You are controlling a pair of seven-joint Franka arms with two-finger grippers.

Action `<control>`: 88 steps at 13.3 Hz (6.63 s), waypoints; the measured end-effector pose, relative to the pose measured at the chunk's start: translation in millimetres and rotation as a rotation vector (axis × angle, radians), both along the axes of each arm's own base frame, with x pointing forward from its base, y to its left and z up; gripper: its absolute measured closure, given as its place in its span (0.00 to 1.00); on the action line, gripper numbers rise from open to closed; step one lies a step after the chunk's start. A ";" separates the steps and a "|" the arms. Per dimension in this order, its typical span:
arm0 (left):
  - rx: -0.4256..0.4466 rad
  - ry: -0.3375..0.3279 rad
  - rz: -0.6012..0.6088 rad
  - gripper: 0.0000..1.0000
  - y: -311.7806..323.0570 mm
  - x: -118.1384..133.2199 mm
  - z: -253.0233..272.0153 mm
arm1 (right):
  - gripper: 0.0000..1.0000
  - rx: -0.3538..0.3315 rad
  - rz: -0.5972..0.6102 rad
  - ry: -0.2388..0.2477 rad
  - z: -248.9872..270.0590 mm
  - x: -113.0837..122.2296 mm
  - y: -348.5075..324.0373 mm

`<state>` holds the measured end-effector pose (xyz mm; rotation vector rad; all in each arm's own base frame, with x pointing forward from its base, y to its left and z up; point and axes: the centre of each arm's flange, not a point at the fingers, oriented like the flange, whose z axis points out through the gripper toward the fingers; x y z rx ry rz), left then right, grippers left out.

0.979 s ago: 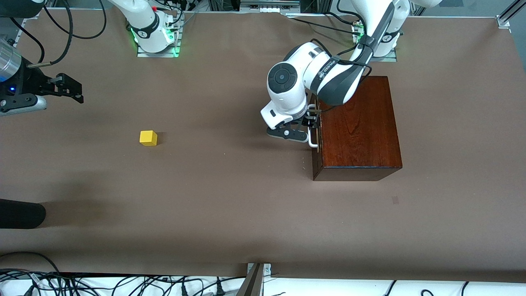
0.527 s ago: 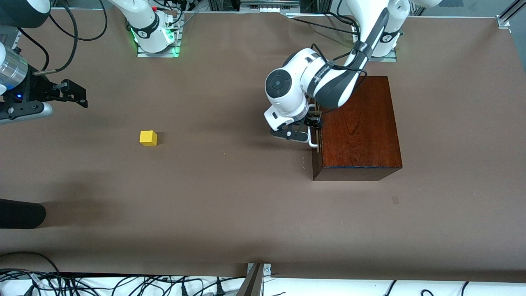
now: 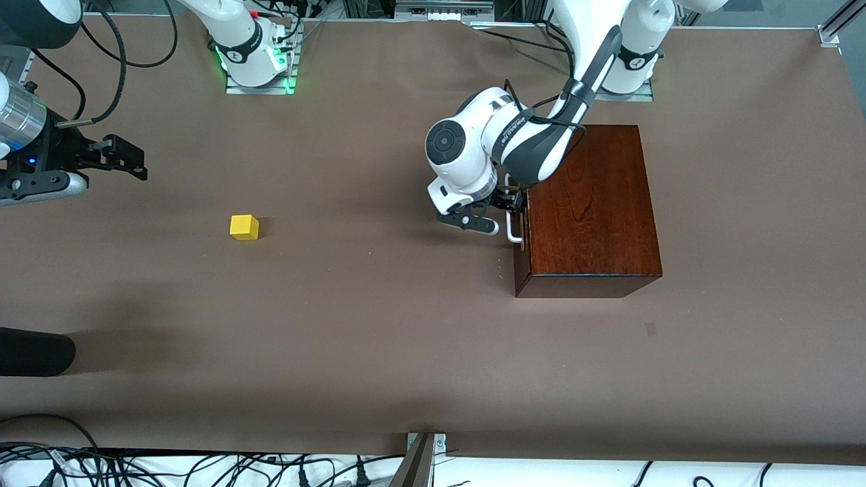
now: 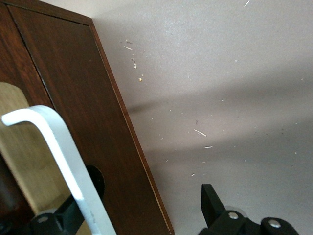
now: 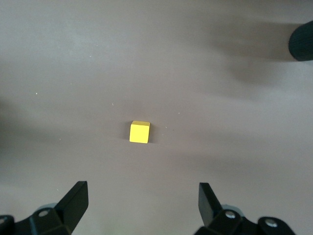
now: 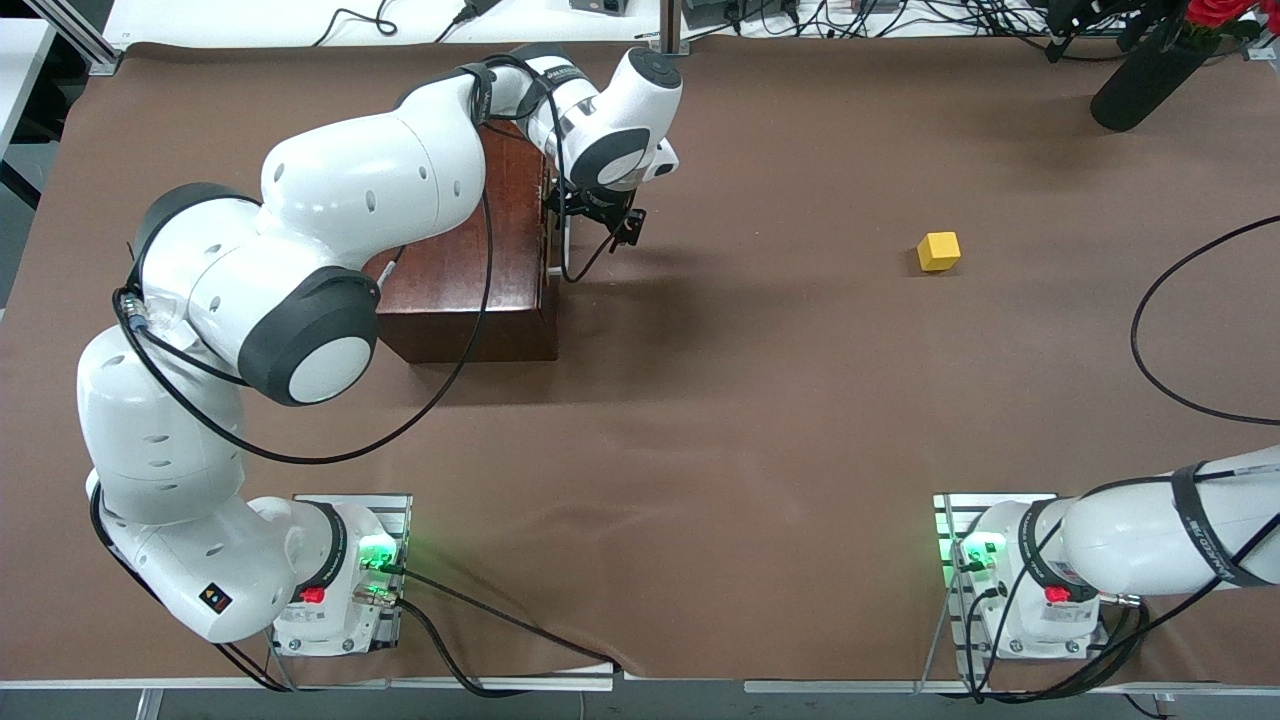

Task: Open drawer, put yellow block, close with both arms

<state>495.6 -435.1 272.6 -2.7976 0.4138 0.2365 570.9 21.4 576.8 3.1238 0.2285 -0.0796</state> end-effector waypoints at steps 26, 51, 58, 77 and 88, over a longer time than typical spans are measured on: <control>-0.171 -0.156 0.062 0.00 -94.9 -13.4 8.3 | 0.00 0.026 -0.066 0.019 -276.0 -21.7 19.4; -0.152 -0.069 0.027 0.00 204.8 117.6 243.6 | 0.44 0.034 -0.082 -0.066 -380.5 -56.3 26.1; -0.170 0.019 0.008 0.00 363.7 108.9 310.3 | 0.44 0.085 0.200 -0.049 -316.1 -34.1 77.0; -0.262 -0.088 0.173 0.00 441.5 50.5 296.1 | 0.44 0.109 1.094 -0.186 -134.0 -114.4 534.9; -0.262 -0.092 0.165 0.00 437.6 54.1 298.0 | 0.44 0.026 1.356 -0.187 -203.0 -149.8 613.5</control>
